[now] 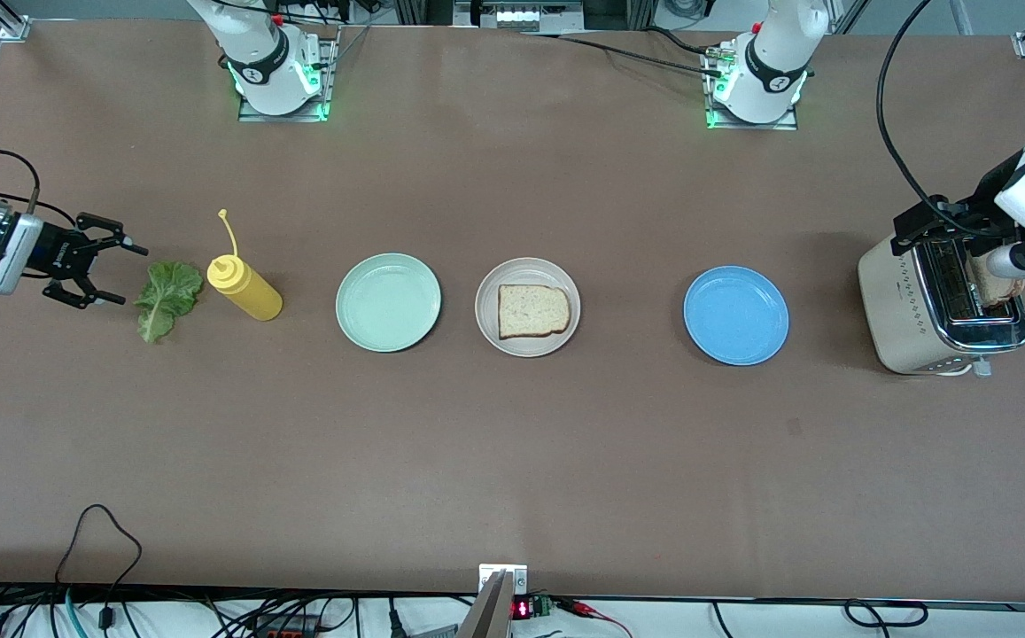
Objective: Make sandwich in beige plate with both arms
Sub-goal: 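Raise the right gripper away from the bottle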
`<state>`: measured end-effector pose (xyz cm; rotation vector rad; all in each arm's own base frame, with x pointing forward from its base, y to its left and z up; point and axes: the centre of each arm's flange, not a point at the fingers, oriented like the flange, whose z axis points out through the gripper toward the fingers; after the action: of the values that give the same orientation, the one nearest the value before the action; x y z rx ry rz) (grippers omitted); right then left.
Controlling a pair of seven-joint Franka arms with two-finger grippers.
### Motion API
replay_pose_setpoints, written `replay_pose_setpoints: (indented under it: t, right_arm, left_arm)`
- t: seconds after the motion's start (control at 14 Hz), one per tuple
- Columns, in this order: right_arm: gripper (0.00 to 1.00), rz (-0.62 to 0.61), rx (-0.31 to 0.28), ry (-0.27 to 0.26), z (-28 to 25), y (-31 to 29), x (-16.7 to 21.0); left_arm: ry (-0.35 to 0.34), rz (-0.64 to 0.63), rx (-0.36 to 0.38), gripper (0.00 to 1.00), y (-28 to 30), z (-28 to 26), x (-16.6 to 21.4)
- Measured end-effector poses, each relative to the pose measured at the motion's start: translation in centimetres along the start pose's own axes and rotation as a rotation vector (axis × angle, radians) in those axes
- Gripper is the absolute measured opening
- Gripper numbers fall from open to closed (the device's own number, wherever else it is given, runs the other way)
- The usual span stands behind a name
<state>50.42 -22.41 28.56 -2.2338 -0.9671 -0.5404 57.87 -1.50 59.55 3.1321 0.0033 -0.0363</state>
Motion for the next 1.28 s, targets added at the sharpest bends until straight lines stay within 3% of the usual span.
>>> replay_pose_setpoints:
  t: [0.43, 0.78, 1.0, 1.28]
  right_arm:
    - [1.00, 0.336, -0.090, -0.156, -2.3, 0.3, 4.8]
    - [1.00, 0.580, -0.267, -0.316, -1.5, 0.6, 7.7]
    - [1.00, 0.723, -0.367, -0.367, -0.9, 0.7, 8.2]
    - [1.00, 0.921, -0.547, -0.462, 1.2, 1.1, 8.5]
  left_arm:
    - [0.001, 0.000, 0.000, 1.00, 0.0, 0.0, 0.0]
    - [0.002, 0.000, 0.000, 1.00, 0.0, 0.0, 0.0]
    - [0.001, 0.000, 0.000, 1.00, 0.0, 0.0, 0.0]
    - [0.001, 0.000, 0.000, 1.00, 0.0, 0.0, 0.0]
